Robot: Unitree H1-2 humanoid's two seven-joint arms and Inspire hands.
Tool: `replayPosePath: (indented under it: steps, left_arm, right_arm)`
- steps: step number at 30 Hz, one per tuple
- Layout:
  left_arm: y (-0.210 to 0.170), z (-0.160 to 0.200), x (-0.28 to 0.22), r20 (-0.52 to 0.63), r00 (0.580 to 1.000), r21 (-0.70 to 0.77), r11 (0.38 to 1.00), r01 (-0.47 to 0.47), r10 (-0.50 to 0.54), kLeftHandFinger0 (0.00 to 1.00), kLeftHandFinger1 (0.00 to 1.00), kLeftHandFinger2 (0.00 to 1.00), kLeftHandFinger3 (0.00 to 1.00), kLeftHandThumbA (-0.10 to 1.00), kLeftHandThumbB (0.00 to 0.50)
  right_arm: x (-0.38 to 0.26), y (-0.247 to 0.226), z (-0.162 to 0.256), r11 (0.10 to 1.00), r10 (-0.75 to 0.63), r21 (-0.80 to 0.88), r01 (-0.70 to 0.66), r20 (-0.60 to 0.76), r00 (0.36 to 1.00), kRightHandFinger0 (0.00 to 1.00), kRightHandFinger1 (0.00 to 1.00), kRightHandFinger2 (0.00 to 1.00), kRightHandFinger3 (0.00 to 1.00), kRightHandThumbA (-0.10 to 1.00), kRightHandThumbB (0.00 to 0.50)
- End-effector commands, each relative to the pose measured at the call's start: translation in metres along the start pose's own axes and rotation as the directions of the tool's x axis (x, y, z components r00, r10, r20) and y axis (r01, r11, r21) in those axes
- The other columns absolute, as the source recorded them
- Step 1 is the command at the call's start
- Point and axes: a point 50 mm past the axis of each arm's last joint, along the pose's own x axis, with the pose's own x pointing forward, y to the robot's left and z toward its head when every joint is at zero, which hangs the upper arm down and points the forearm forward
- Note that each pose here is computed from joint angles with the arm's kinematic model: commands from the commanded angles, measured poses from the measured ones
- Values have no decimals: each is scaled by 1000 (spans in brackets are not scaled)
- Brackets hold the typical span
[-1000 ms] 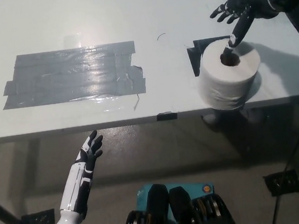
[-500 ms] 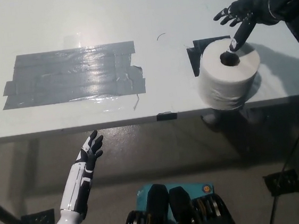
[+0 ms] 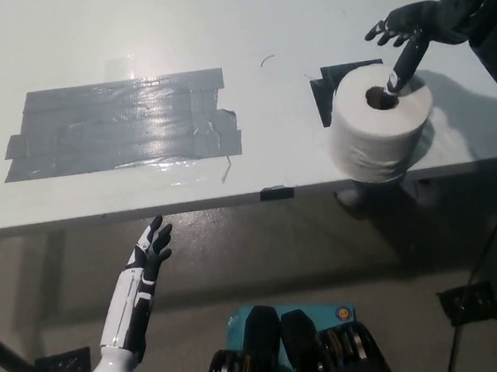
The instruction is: A toilet paper roll is kept on the black spot on the desk infront of the robot and the robot inserts its right thumb into the hole in the centre to grab the roll. Then it passes the roll to a person.
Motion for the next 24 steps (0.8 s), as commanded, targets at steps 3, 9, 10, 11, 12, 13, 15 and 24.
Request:
replayPosePath:
  steps: [3,9,10,11,12,13,15,24]
  left_arm:
    - [2,15,7,62,998,12,1000,10,-11,1000,1000,1000,1000,1000,81]
    - [1,16,10,63,998,11,1000,11,-12,1000,1000,1000,1000,1000,98]
    - [2,17,11,63,998,14,1000,10,-11,1000,1000,1000,1000,1000,101]
    - [2,17,11,64,998,15,1000,11,-11,1000,1000,1000,1000,1000,103]
    - [2,17,11,64,998,13,1000,11,-11,1000,1000,1000,1000,1000,104]
    - [1,17,11,64,998,14,1000,12,-13,1000,1000,1000,1000,1000,105]
    - [0,17,11,67,998,12,1000,15,-15,1000,1000,1000,1000,1000,106]
    - [0,19,12,66,998,17,1000,21,-22,1000,1000,1000,1000,1000,106]
  right_arm:
    - [-15,-24,33,990,-61,-125,64,29,998,1000,1000,1000,1000,1000,321]
    - [-9,-14,37,988,-34,-150,42,59,998,1000,1000,1000,1000,1000,286]
    - [-8,-13,40,990,-25,-135,34,65,998,1000,1000,1000,1000,1000,289]
    - [-7,-11,41,990,-23,-138,32,67,998,1000,1000,1000,1000,1000,296]
    - [-7,-11,42,989,-22,-144,32,67,998,1000,1000,1000,1000,1000,298]
    - [-6,-10,43,988,-23,-149,32,65,998,1000,1000,1000,1000,1000,299]
    - [-4,-7,45,985,-21,-168,32,68,997,1000,1000,1000,1000,1000,296]
    - [15,20,29,991,-16,-131,10,-44,999,1000,1000,1000,1000,932,272]
